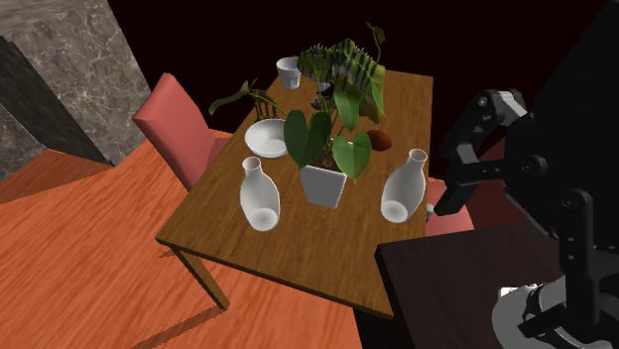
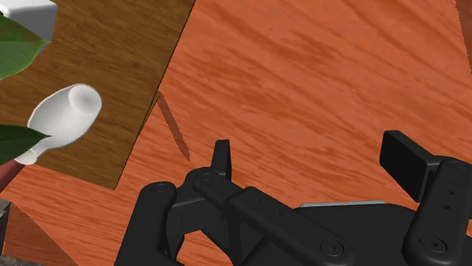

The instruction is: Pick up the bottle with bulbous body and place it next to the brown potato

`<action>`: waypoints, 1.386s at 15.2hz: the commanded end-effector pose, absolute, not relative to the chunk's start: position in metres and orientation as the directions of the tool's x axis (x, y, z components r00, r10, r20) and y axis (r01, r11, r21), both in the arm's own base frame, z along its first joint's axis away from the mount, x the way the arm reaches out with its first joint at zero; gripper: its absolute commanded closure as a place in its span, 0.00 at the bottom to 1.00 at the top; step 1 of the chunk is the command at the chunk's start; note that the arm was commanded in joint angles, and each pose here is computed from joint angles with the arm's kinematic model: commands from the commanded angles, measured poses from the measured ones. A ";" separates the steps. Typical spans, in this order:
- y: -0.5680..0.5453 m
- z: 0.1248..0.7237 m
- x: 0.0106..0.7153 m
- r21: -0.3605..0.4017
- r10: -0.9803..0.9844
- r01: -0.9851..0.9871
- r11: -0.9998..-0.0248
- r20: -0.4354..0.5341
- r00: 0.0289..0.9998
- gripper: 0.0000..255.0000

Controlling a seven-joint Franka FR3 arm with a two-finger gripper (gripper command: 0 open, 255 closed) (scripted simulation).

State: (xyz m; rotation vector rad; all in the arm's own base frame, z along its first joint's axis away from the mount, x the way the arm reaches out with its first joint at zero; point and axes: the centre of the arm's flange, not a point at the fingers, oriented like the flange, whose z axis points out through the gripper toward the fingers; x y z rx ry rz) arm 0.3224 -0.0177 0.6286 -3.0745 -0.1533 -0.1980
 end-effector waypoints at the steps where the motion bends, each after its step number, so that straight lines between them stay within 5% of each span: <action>1: -0.018 0.629 0.322 -0.050 0.095 0.103 -0.993 0.131 0.987 0.00; 21: -0.217 0.493 0.428 -0.036 0.085 0.089 -0.995 0.100 0.991 0.00</action>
